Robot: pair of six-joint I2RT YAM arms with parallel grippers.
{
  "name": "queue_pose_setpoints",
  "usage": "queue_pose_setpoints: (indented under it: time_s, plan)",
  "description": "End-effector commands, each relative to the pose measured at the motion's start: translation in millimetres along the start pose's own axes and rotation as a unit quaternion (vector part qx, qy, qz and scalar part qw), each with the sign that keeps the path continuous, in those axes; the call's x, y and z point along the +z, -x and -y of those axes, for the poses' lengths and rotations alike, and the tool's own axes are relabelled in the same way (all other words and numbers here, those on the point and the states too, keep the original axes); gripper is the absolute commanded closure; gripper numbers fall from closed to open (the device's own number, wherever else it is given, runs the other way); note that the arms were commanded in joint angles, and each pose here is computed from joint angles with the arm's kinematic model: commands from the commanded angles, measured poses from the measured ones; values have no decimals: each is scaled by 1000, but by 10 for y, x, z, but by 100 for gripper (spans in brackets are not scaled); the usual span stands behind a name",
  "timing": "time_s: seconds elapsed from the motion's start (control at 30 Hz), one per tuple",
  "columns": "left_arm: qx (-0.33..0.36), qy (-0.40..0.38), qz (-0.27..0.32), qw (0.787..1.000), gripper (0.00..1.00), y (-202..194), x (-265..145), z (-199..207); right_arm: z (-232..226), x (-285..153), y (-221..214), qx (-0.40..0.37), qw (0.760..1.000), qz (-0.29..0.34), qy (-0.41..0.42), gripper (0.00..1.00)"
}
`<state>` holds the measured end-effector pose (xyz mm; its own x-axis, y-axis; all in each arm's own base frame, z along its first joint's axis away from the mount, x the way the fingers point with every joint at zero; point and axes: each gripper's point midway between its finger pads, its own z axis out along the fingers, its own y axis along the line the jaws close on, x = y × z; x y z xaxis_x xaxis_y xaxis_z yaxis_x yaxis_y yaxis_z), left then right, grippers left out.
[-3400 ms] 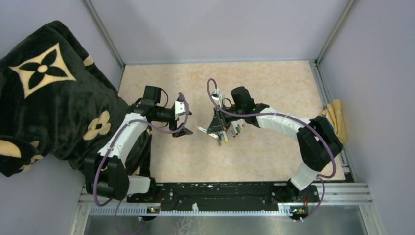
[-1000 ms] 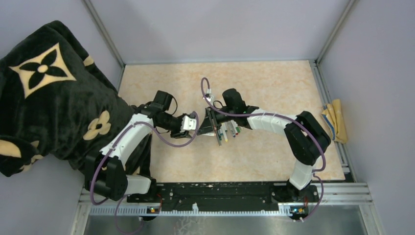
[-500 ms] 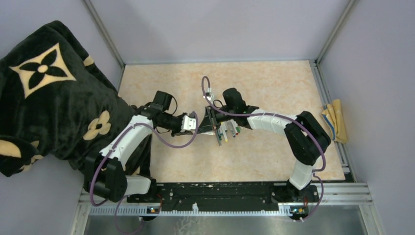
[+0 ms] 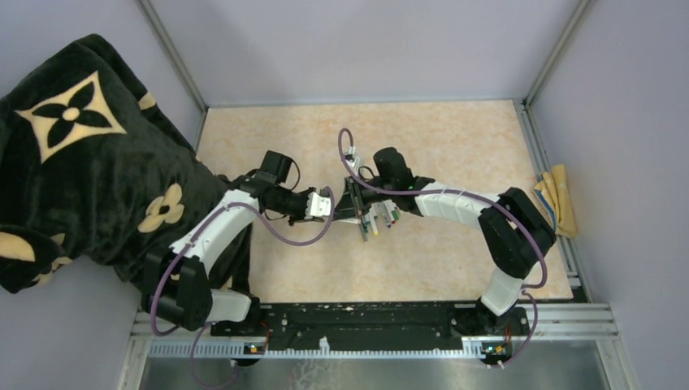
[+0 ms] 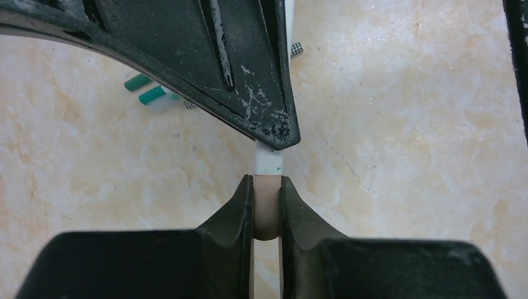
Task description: Open the pen caps
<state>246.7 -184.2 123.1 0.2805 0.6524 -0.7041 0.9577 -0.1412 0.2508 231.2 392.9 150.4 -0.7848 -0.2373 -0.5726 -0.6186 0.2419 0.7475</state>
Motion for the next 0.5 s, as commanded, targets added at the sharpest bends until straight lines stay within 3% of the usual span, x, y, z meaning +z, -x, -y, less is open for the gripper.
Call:
queue_pose_setpoints:
  time_s: [0.0,0.33,0.47]
  plan:
    - [-17,36,-85,996,100,-396,-94,-246,-110,-356,8,-7,1000,19,-5,100]
    - [-68,79,-101,989,100,-755,-276,-564,61,-725,-86,-7,997,33,-71,100]
    - [-99,68,-56,991,100,-677,-157,-514,367,-1020,185,-22,976,113,-186,100]
